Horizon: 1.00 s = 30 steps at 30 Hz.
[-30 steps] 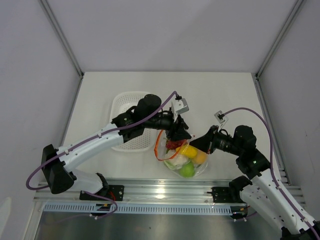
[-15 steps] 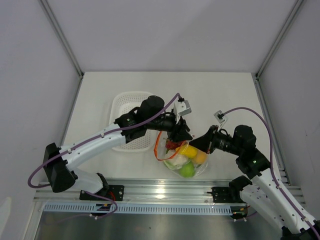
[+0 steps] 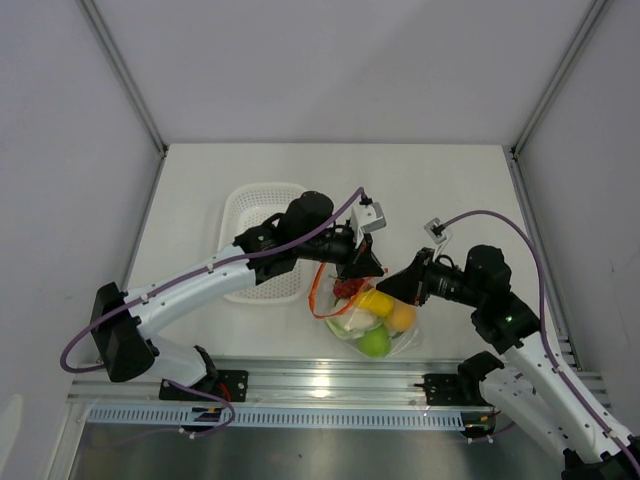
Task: Place the food in the zip-top bag and seal the zipper
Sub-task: Zip the zipper food storage bag at the center of the board.
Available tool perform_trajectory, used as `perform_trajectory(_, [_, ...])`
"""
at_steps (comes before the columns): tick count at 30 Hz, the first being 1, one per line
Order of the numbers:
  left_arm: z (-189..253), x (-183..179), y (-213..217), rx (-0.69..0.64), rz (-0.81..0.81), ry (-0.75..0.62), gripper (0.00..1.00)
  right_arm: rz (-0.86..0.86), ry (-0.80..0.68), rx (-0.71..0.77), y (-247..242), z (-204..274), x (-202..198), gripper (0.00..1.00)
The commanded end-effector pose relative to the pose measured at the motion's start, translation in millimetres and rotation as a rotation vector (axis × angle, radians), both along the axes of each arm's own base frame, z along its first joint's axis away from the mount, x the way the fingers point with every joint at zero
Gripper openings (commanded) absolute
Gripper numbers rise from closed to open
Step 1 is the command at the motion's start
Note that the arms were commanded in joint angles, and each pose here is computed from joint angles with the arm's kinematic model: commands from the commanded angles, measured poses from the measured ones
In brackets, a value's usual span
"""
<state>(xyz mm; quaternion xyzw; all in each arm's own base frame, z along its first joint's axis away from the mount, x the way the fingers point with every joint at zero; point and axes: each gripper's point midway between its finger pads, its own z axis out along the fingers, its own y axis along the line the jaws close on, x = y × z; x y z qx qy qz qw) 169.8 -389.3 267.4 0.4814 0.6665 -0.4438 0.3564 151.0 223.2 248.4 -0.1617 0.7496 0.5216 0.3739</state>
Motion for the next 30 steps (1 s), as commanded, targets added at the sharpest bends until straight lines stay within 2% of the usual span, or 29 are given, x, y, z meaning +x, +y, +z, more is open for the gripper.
perform_trajectory(1, [21,-7,-2,-0.054,-0.04,-0.019,0.0,0.068,-0.127,0.001,1,27,-6,0.2])
perform_trajectory(9, [28,-20,3,-0.091,-0.11,0.021,0.01,0.168,-0.174,-0.016,8,20,-7,0.26])
perform_trajectory(19, [35,-27,4,-0.121,-0.153,0.055,0.01,0.205,-0.251,0.003,13,22,-3,0.27])
perform_trajectory(20, [36,-27,4,-0.121,-0.156,0.056,0.01,0.212,-0.261,0.002,13,22,-4,0.21])
perform_trajectory(21, [36,-27,3,-0.121,-0.159,0.058,0.01,0.212,-0.266,0.005,13,25,-3,0.06])
perform_trajectory(22, [34,-27,3,-0.115,-0.161,0.065,0.01,0.205,-0.268,0.007,13,27,-2,0.0])
perform_trajectory(25, [32,-23,1,-0.09,-0.137,0.084,0.01,0.182,-0.257,0.012,14,29,-2,0.0])
perform_trajectory(30, [15,-10,-3,-0.016,-0.079,0.117,0.01,-0.015,-0.265,0.089,1,45,6,0.0])
